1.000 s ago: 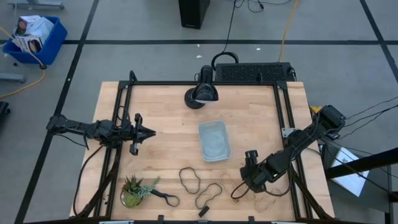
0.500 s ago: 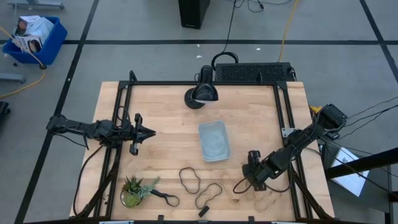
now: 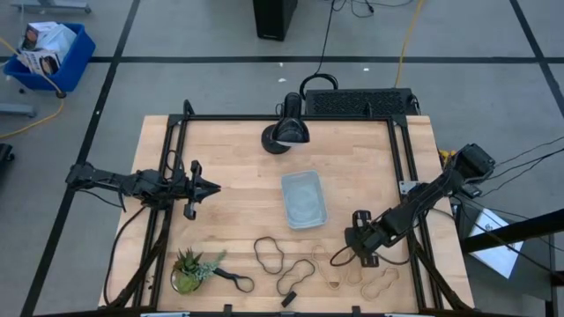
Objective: Pick and place rubber bands into bin
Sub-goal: Put the middle light orange rubber band into the gray bin
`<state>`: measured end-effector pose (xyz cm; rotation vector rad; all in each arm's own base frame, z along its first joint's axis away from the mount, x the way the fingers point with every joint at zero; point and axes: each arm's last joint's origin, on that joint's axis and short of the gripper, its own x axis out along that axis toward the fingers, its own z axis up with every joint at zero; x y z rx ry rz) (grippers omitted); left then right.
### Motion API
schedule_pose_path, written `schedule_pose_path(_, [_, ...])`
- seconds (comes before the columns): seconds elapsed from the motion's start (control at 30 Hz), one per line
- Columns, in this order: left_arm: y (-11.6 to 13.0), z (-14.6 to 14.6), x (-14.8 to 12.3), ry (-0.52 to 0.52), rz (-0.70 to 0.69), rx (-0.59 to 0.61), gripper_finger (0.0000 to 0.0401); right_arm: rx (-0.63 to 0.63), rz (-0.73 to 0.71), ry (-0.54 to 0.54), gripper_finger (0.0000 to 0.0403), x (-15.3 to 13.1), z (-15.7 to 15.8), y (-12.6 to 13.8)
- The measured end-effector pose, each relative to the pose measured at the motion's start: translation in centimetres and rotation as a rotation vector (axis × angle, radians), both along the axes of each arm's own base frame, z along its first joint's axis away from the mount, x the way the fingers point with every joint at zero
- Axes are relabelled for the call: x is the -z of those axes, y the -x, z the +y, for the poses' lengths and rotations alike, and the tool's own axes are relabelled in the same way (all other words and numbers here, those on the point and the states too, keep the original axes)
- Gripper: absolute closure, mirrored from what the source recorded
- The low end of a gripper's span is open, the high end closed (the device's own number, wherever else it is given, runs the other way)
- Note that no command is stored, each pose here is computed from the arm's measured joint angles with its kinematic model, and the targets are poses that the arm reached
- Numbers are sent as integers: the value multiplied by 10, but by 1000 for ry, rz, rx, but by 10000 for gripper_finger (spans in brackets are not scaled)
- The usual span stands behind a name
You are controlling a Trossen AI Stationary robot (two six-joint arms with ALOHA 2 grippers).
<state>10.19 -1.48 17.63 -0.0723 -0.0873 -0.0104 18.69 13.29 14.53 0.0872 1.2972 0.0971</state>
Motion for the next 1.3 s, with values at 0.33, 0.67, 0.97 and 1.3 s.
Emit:
schedule_pose_path(0.33, [0,0,0,-46,0,-7,354,-48,-360,50,401,-71,-9,-14])
schedule_pose_path(0.67, [0,0,0,-41,-1,-7,354,22,-751,243,402,-148,-34,-11])
schedule_pose_path(0.97, [0,0,0,-36,-1,-7,354,85,-873,227,402,-154,-63,31])
schedule_pose_path(1.3, [0,0,0,-46,0,-8,354,263,-880,166,402,-99,-86,69])
